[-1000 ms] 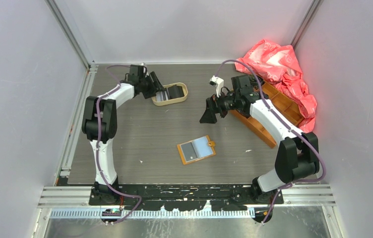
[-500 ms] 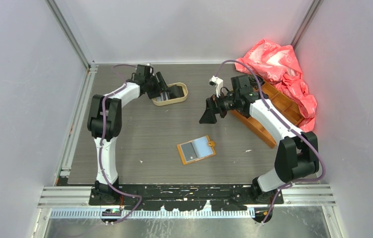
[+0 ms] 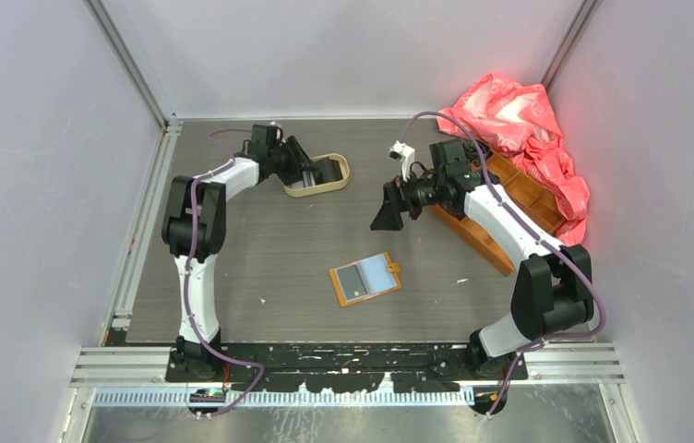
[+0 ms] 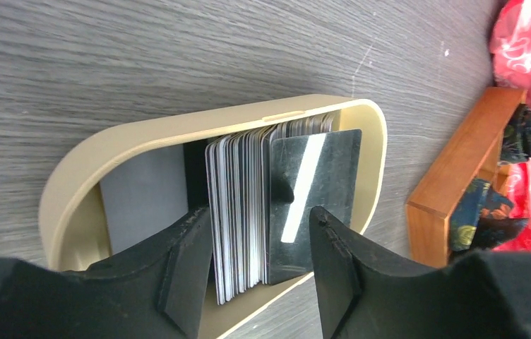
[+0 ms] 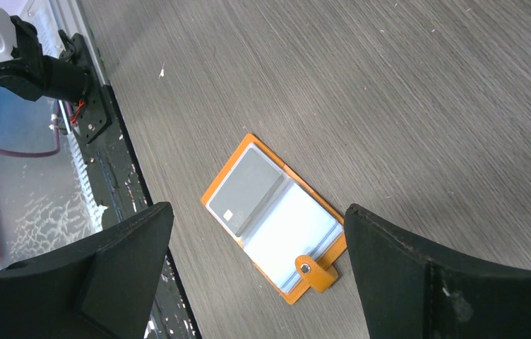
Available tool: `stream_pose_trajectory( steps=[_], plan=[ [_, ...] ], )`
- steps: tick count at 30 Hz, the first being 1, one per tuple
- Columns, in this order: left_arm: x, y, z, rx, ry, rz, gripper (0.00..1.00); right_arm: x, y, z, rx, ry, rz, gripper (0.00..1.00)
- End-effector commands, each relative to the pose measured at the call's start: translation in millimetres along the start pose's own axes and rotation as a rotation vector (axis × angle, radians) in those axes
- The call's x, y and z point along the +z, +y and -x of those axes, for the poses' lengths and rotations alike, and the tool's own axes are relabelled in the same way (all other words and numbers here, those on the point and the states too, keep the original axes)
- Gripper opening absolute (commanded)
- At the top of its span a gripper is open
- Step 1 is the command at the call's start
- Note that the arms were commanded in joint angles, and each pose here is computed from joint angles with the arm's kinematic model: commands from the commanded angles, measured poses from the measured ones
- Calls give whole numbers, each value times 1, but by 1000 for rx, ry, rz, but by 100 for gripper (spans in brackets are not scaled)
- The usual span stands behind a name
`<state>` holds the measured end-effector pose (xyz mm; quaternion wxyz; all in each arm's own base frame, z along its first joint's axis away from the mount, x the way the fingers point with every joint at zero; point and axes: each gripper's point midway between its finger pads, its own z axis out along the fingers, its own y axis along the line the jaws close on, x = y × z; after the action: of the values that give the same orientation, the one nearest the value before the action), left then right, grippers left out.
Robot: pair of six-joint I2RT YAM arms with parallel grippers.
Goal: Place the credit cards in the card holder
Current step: Pick up the credit card from the storage box.
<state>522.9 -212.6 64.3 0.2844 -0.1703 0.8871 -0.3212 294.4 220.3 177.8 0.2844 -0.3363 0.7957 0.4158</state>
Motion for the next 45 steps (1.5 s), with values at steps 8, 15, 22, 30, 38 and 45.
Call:
stream_pose_trajectory(
  steps=[8, 15, 22, 30, 38, 45],
  plan=[
    [-12, -54, 12, -23, -1, -200, 52, -6, 7, 20, -61, -48, 19, 96],
    [4, -40, 5, -27, 38, -156, 56, -5, 7, 19, -58, -46, 23, 96],
    [10, -40, -1, -34, 68, -160, 56, -5, 7, 19, -56, -46, 26, 95],
    [-15, -56, 16, -35, 24, -209, 54, -4, 7, 19, -56, -46, 29, 95],
    [-31, -54, 26, -54, 7, -232, 53, -4, 7, 17, -50, -43, 33, 95],
    [-30, -52, 23, -63, 17, -240, 50, -4, 6, 17, -50, -43, 30, 95]
  ],
)
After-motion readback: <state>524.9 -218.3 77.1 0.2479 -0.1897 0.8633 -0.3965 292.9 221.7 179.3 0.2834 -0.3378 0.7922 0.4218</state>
